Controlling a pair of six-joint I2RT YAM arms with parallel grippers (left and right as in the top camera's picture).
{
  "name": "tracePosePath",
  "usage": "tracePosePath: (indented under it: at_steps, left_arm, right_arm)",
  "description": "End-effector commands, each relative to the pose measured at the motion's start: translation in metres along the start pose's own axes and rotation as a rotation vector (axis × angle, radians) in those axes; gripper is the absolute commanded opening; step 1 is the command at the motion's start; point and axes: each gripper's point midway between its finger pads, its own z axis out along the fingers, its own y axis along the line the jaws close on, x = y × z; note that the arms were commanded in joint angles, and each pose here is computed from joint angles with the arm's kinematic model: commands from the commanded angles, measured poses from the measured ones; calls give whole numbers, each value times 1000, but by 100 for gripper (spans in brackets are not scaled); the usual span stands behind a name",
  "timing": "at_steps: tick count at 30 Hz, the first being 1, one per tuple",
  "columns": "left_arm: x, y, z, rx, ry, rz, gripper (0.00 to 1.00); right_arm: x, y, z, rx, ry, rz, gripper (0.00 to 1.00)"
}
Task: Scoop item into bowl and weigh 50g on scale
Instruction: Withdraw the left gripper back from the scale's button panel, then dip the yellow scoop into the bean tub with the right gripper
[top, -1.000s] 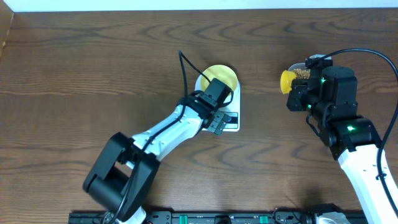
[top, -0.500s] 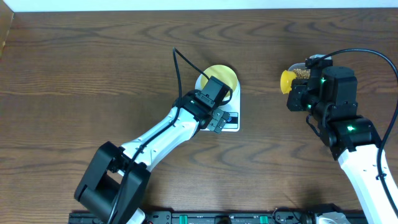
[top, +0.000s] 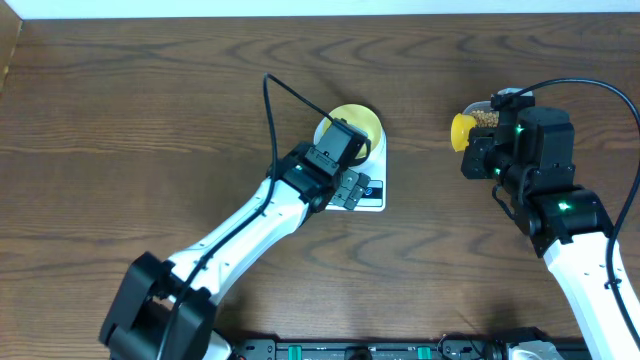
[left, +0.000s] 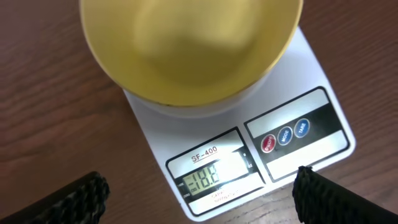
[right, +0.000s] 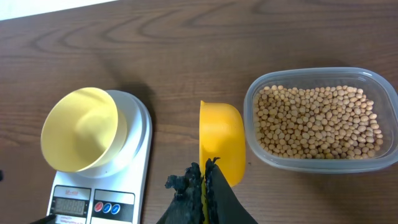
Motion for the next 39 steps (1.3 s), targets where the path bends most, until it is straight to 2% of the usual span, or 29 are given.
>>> tracePosePath:
  at_steps: [1, 7, 15, 21, 26, 32, 39]
  left_arm:
    - [-4, 7, -20, -17, -33, 37, 97]
    - [-3, 10, -46, -15, -55, 33, 97]
    - [-21, 16, -92, -10, -195, 10, 97]
    - [-23, 3, -125, 110, -269, 9, 97]
    - [-11, 6, -147, 116, -277, 9, 97]
    - [-9, 8, -165, 117, -320, 5, 97]
    - [-5, 8, -164, 116, -300, 7, 97]
  right_arm:
    - [-9, -2, -3, 14, -23, -13, 1]
    - [-9, -2, -3, 14, -23, -13, 1]
    - [-9, -2, -3, 14, -23, -39, 1]
    - [-10, -2, -3, 15, -26, -39, 1]
    - [-10, -2, -3, 15, -26, -39, 1]
    - [-11, -2, -4, 13, -31, -39, 1]
    - [-16, -1, -4, 9, -48, -28, 1]
